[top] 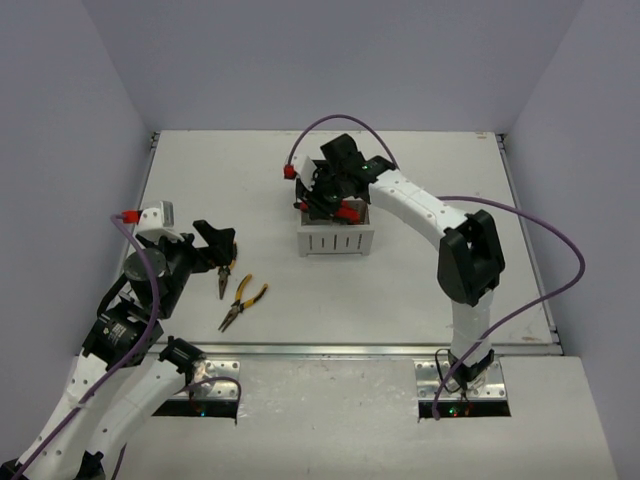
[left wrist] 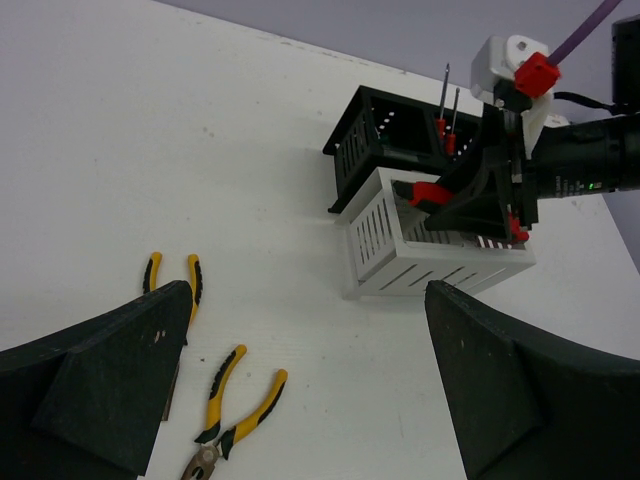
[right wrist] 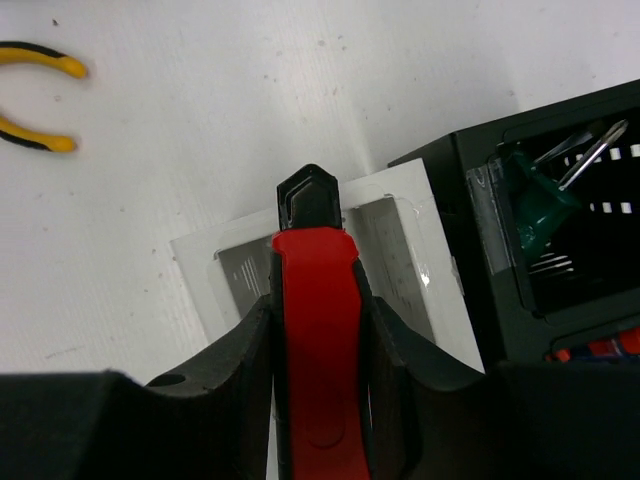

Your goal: Sort the tools into containers

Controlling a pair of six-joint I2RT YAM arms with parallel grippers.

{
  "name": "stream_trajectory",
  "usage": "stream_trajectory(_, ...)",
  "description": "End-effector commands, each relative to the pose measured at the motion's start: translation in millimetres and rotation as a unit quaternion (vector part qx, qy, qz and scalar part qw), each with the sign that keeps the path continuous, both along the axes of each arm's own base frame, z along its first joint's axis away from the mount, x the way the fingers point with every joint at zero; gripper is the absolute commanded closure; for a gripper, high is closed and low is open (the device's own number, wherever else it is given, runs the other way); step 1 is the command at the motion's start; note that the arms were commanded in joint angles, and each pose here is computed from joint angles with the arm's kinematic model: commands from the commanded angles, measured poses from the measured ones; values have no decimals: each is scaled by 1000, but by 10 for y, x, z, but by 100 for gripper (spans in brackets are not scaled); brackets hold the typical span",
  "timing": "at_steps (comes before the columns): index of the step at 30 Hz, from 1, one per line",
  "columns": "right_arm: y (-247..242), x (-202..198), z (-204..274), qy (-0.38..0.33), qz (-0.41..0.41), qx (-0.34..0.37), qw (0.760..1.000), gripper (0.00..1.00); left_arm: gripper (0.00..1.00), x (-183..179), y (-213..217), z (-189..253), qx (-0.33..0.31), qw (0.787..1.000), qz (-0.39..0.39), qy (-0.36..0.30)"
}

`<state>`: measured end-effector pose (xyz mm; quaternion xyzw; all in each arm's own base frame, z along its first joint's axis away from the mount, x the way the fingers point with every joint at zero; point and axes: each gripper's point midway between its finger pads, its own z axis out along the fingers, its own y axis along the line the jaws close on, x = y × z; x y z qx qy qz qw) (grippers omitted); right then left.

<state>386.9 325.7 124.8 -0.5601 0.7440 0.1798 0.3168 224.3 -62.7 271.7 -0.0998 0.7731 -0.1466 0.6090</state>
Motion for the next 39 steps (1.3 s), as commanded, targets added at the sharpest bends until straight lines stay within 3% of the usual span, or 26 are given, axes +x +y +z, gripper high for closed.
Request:
stream_trajectory(1, 135, -1, 963, -99, 20, 103, 989, 100, 0, 19, -9, 123, -8, 1000, -1, -24)
stream_trajectory(4, 69, -25, 1188, -125, 27, 144, 981, 100, 0, 17, -11, 124, -8, 1000, -2, -24)
stream_trajectory(15, -362, -91, 1469, -118, 55, 313, 941, 100, 0, 12, -16, 133, -9, 1000, -4, -26)
stream_trajectory(30, -444, 123, 1272, -90, 48, 408, 907, 100, 0, 28, -22, 104, -7, 1000, -3, -21)
stream_trajectory(39, -446, 90, 990, -77, 37, 422, 903, 100, 0, 27, -34, 109, -7, 1000, -7, -22)
